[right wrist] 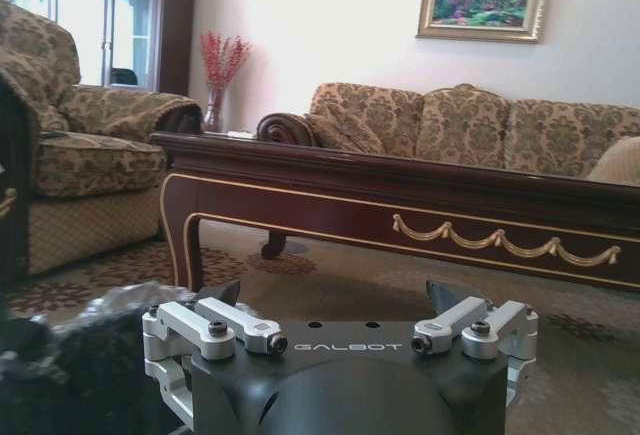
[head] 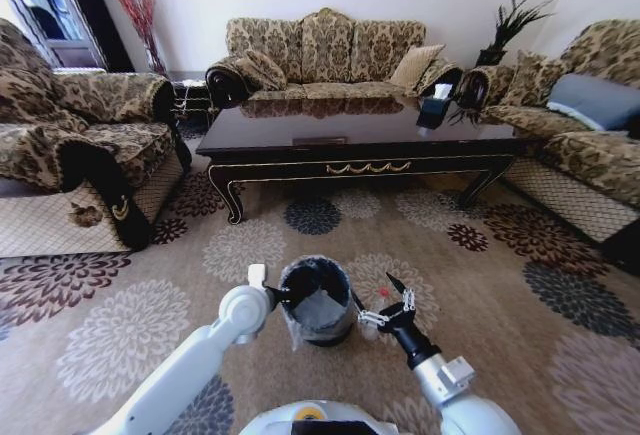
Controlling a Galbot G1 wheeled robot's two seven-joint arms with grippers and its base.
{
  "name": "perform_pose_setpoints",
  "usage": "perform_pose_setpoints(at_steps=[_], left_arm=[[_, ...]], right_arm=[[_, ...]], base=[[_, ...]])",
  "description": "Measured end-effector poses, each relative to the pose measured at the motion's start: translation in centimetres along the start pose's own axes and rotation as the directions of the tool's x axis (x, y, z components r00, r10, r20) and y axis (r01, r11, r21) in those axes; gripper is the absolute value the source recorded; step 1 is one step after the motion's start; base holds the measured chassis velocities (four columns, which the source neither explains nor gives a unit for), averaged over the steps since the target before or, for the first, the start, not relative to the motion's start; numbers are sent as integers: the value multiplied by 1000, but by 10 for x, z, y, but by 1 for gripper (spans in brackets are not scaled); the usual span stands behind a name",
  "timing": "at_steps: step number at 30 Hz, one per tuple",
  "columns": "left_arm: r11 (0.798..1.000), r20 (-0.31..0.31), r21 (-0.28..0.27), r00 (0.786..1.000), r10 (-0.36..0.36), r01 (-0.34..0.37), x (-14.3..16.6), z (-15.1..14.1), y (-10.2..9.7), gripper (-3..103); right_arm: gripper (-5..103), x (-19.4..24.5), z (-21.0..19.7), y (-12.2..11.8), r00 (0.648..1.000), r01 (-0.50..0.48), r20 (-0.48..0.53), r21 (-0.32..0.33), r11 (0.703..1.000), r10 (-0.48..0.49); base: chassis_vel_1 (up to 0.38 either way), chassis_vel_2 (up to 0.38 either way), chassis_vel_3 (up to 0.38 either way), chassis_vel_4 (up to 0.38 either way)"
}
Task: Move to the front of the table and pick up the trash from the floor, then place it into the trash bin.
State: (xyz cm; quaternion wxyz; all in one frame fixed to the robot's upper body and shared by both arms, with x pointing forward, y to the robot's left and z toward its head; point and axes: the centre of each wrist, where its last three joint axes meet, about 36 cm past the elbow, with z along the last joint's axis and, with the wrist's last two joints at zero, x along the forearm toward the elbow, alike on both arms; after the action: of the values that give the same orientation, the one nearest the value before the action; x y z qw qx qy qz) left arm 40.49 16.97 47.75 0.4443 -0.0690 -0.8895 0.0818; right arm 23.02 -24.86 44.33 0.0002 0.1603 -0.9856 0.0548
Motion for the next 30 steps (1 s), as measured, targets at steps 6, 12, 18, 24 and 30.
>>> perform_pose_setpoints(at_steps=[6, 12, 18, 24, 30], left_arm=[[999, 5, 24, 999, -36, 36, 6, 2, 21, 0], [996, 1, 37, 997, -79, 79, 15, 9, 40, 0], [993, 1, 46, 994, -106, 106, 20, 14, 49, 0], [993, 1, 40, 994, -110, 110, 21, 16, 50, 0], [994, -4, 31, 994, -108, 108, 21, 17, 49, 0]], right_arm=[[100, -24, 8, -18, 991, -119, -66, -46, 992, 116], [100, -68, 24, -45, 931, -284, -267, -96, 954, 250], [100, -105, 49, -70, 856, -380, -405, -73, 922, 321], [100, -131, 65, -77, 775, -439, -520, -36, 898, 359], [100, -146, 96, -82, 680, -492, -622, 5, 871, 388]], base=[[0, 0, 0, 0], [0, 0, 0, 0], [0, 0, 0, 0], [0, 0, 0, 0], [0, 0, 0, 0]])
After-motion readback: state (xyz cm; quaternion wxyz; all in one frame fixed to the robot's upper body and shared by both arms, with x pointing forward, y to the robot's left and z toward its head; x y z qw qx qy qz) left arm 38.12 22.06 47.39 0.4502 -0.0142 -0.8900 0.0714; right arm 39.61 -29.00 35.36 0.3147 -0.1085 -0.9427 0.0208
